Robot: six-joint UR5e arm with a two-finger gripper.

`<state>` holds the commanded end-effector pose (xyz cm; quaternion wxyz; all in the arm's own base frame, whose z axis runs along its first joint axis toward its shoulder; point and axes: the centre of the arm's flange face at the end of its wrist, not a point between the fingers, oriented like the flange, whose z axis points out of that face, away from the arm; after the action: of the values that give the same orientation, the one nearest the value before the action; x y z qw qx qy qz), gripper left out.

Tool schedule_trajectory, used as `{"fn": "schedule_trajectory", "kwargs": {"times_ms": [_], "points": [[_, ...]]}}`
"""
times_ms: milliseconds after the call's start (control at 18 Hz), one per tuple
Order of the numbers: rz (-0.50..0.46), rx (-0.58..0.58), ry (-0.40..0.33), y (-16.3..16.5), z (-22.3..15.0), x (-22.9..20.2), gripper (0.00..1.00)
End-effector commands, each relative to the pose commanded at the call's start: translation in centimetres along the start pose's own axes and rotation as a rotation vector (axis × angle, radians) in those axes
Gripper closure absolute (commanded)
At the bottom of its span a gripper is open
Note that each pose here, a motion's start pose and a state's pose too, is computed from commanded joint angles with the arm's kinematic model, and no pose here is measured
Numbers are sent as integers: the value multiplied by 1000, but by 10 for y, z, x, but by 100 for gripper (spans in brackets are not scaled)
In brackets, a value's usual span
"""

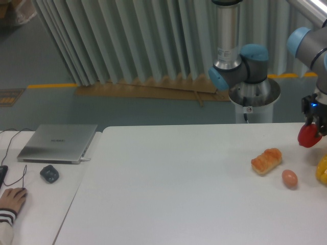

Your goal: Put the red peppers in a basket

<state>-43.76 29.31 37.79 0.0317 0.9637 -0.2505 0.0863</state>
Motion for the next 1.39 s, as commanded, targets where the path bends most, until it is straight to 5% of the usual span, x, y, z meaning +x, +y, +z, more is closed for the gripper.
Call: {"fn": "schedule_trajectory", "kwargs": {"times_ms": [611, 1389], "points": [[108, 14, -40, 91, -17, -31, 86], [202, 10, -70, 127, 27, -86, 86]]}}
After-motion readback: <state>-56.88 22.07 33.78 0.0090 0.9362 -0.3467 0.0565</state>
